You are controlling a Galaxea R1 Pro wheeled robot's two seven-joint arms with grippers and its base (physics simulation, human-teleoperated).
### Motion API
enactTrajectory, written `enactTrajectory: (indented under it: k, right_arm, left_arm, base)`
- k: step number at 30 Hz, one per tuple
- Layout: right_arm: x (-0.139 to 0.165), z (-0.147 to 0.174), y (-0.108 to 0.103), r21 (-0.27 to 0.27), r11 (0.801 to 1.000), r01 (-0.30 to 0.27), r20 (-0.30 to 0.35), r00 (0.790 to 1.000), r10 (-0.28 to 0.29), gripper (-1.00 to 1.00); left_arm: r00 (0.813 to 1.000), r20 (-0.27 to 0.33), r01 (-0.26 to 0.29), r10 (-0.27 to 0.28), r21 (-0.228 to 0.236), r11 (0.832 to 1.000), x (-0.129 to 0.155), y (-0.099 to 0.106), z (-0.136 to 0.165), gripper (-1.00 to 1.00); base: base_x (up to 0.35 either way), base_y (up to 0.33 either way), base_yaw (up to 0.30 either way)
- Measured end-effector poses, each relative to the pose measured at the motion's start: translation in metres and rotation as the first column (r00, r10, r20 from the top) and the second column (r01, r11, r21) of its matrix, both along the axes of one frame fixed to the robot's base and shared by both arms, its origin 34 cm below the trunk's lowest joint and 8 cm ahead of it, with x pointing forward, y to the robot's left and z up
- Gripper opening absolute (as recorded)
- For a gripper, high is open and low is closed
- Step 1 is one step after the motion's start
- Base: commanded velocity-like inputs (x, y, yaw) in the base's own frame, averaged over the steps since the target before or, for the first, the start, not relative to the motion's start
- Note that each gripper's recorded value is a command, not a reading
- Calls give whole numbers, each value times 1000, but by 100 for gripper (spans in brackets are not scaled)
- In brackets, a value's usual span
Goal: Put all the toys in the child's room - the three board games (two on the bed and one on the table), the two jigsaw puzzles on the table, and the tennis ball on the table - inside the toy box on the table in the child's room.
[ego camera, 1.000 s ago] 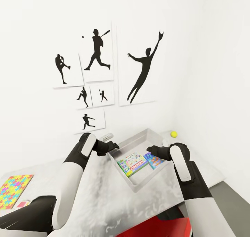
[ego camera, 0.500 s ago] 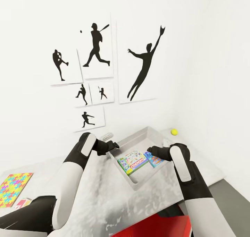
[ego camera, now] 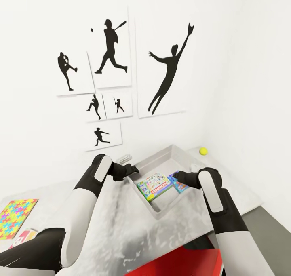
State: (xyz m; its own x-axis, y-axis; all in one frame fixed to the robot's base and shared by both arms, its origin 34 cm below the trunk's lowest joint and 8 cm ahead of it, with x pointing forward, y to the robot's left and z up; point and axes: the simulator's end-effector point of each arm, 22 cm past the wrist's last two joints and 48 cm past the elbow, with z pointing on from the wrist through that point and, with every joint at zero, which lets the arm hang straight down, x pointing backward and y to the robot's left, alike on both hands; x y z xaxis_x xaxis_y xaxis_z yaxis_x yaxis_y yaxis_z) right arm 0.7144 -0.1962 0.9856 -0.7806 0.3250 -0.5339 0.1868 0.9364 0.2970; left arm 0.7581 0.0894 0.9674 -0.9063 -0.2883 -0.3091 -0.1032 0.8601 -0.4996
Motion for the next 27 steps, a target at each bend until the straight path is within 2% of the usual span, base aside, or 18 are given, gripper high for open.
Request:
enactTrajectory:
  k: [15, 27]
  right_arm:
    - [-1, -17, -9, 6, 1000, 28, -32, 999, -27, 100]
    - [-9, -47, -9, 6, 1000, 29, -101, 994, -28, 100]
  left_arm:
    - [1000, -25, 0, 0, 0, 1000, -1, 0, -16, 100]
    - [999, -45, 1, -1, 0, 1000, -2, 0, -29, 100]
  base:
    - [0, 0, 0]
    - [0, 0, 0]
